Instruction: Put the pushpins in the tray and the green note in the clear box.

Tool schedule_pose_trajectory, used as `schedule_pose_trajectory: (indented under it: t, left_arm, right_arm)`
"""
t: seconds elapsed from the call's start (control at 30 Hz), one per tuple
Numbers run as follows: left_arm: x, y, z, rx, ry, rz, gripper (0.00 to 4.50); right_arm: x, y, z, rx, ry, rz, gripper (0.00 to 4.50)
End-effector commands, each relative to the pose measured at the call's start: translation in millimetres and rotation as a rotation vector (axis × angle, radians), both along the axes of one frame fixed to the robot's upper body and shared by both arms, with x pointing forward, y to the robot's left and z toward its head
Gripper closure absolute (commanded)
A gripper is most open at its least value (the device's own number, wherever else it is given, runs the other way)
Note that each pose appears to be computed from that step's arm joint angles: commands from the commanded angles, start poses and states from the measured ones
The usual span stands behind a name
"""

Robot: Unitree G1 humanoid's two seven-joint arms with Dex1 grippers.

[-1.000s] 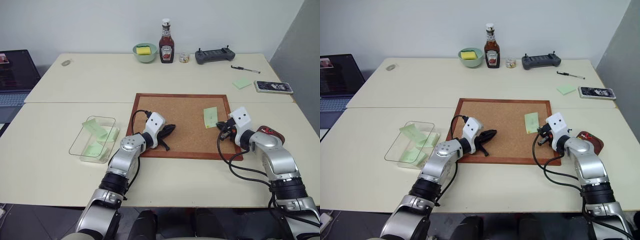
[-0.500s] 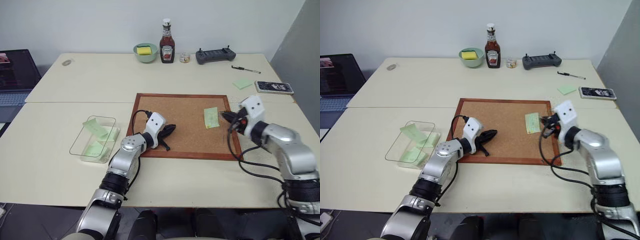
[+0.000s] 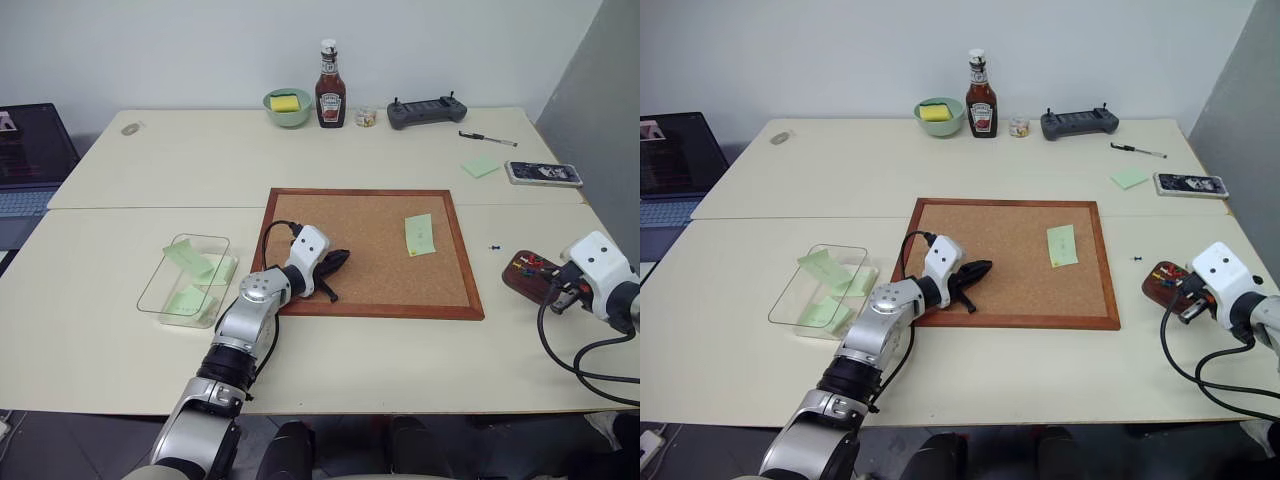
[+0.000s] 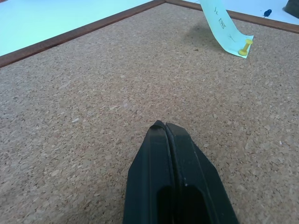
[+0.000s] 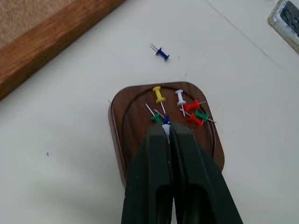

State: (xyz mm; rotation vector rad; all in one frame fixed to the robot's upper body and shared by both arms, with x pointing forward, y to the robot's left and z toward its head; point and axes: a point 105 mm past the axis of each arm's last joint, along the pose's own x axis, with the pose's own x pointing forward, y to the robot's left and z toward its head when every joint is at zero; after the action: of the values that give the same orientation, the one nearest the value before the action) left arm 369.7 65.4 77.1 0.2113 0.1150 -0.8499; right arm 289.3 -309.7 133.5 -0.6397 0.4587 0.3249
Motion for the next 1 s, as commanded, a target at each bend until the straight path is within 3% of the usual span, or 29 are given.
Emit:
schedule_pose_trajectory:
  t: [0.03,0.33,0.47,0.57,0.67,1.0]
  left_arm:
    - [-8.1,-0.7,-28.2,0.047,0.086,-0.010,4.50]
    - [-8.5,2.7,-28.0,0.053,0.080,-0.004,4.50]
    - [-8.4,4.5,-28.2,0.055,0.080,0.000,4.50]
    - [-8.3,5.8,-28.2,0.057,0.081,0.001,4.50]
    - [-7.6,6.0,-27.4,0.055,0.080,0.003,4.50]
    - [-5.4,4.9,-23.2,0.041,0.071,0.017,4.50]
  right_arm:
    - [4.2,-6.8,6.1,-0.069,-0.031,-0.001,4.26]
    - [12.5,-12.9,10.2,-0.071,-0.069,-0.025,2.22]
    - [15.8,0.1,29.8,0.026,-0.128,-0.008,1.33]
    - [15.7,41.4,39.5,0.181,-0.138,0.127,1.33]
    - [17.8,73.6,33.4,0.267,-0.121,0.206,1.33]
    - [51.6,150.2,2.7,0.396,-0.110,0.329,1.33]
